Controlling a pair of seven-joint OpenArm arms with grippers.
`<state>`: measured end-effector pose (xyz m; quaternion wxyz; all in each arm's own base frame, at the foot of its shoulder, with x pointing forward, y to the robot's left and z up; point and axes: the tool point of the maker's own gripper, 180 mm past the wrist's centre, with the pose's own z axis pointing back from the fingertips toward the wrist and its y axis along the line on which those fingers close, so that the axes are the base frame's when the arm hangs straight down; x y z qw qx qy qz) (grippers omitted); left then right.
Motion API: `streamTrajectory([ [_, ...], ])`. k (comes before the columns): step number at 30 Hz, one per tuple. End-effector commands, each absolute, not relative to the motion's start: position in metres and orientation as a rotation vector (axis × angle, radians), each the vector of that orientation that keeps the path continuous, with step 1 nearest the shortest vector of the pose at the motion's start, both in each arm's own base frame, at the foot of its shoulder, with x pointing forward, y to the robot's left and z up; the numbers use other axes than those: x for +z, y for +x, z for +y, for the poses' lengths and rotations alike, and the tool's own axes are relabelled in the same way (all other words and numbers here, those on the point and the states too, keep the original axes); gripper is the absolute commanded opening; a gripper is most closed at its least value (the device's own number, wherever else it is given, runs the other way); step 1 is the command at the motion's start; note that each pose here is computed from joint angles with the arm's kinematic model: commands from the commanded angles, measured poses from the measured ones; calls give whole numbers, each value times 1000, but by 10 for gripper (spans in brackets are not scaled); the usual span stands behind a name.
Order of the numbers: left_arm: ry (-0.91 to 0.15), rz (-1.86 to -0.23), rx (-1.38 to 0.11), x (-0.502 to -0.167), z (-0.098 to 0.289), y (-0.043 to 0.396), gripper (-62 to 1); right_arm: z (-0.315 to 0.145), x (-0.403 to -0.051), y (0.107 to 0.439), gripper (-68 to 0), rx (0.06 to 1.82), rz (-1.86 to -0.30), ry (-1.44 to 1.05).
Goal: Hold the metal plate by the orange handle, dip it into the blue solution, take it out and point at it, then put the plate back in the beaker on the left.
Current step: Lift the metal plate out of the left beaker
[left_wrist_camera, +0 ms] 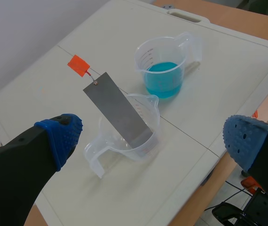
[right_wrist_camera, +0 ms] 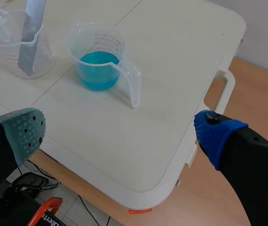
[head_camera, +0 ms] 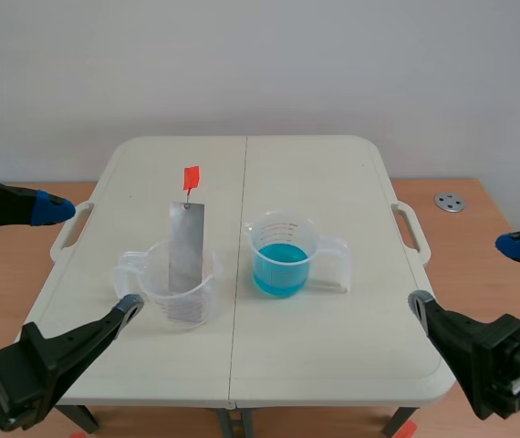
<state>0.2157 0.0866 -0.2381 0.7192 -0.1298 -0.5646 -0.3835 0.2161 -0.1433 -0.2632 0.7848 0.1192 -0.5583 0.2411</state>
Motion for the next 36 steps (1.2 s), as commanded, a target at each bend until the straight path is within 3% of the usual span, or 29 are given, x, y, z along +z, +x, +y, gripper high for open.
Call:
streamTrajectory([
  [1, -312, -1288, -840, -227, 80, 216, 14, -142, -254, 221, -12, 525, -1238, 260],
  [17, -312, -1288, -840, -227, 80, 216, 14, -142, -252, 221, -12, 523, -1251, 264],
  [29, -312, -1289, -836, -227, 80, 216, 13, -132, -229, 239, -12, 463, -1350, 342],
  [31, -312, -1289, -836, -227, 80, 216, -110, -126, -226, 243, -12, 471, -1365, 357],
  [35, -310, -1286, -837, -228, 80, 216, -594, -113, -219, 253, -12, 471, -1388, 389],
  [36, -311, -1286, -837, -228, 80, 216, -592, -110, -218, 256, -12, 464, -1389, 402],
])
